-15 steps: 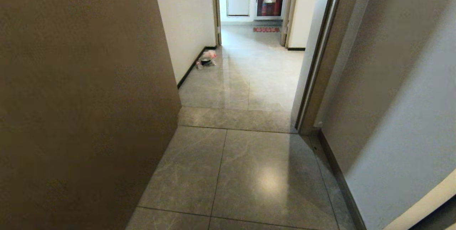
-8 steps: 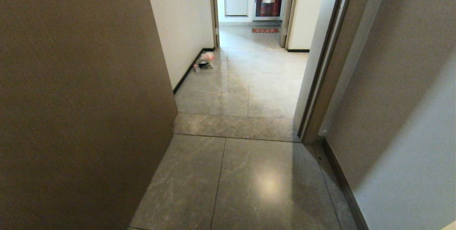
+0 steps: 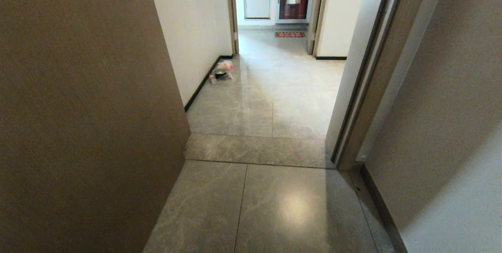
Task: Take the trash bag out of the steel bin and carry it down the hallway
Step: Put the trash bag at the door
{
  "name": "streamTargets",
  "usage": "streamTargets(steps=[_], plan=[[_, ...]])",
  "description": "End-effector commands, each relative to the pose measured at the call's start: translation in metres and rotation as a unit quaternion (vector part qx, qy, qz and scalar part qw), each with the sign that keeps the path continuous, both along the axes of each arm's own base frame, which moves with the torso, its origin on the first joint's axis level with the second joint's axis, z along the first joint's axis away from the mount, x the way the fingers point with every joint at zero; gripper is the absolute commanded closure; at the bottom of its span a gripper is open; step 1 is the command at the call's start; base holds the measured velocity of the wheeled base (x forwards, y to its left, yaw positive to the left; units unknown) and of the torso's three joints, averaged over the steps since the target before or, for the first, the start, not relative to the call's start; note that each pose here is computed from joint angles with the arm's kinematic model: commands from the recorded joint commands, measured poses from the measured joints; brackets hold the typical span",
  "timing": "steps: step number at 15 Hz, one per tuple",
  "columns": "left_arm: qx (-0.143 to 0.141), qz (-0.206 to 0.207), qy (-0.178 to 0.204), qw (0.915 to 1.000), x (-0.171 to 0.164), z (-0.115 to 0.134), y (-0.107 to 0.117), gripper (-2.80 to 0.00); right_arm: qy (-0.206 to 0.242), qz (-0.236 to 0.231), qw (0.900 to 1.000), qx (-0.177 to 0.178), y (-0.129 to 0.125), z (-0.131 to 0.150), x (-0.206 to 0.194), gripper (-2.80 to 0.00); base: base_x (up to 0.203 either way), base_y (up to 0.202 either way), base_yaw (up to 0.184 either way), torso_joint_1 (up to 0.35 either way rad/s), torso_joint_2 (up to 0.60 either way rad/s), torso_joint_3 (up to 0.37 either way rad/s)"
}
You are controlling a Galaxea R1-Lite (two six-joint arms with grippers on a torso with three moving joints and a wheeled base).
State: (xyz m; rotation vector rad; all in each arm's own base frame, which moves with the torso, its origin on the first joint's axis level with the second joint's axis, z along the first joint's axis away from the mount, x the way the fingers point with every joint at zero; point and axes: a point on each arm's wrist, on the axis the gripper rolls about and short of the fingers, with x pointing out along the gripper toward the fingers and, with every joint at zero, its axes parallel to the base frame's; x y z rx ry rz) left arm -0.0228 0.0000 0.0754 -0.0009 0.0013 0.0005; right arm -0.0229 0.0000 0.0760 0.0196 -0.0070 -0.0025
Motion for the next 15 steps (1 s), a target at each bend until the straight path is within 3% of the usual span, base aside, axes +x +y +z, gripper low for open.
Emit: streamTargets(steps=[1,15], plan=[[0.0,0.001,-0.001,1.0,0.0,0.0001,0.0,0.0,0.0,0.0,1.0,0.0,0.0,0.0,0.0,0.0,0.188,0.0,0.0,-0.002,0.0,0.002],[0.0,0.001,-0.001,1.0,0.0,0.0001,0.0,0.0,0.0,0.0,1.0,0.0,0.0,0.0,0.0,0.0,0.184,0.0,-0.002,0.002,0.0,0.002]])
